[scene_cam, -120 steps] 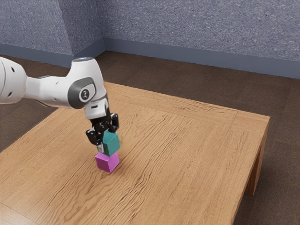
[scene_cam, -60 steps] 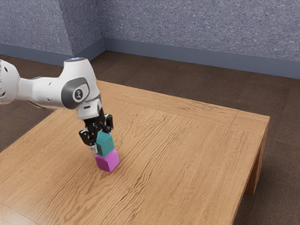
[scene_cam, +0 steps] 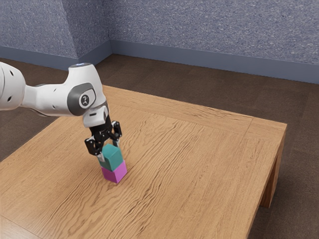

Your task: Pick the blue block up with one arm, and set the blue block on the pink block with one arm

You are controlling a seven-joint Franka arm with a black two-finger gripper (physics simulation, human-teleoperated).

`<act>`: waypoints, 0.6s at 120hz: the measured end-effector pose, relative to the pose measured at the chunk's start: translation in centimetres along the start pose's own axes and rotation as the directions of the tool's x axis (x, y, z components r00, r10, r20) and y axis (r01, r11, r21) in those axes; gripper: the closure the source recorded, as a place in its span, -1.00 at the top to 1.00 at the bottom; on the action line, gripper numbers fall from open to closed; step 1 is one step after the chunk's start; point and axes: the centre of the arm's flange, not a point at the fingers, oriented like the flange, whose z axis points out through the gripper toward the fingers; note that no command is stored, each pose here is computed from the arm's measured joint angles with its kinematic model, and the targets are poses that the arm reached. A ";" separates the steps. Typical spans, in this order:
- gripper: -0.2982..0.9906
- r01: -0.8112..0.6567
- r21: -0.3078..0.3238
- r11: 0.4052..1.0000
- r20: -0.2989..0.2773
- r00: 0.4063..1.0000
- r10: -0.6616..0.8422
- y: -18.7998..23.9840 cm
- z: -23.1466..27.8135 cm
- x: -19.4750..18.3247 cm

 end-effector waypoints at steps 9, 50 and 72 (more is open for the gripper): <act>0.34 -0.003 -0.001 1.000 -0.002 1.000 0.003 0.0 0.0 0.1; 0.50 -0.038 0.195 0.980 0.096 0.995 0.020 3.3 -23.3 5.5; 0.52 0.118 0.144 0.982 0.193 0.970 -0.145 5.9 -31.3 7.0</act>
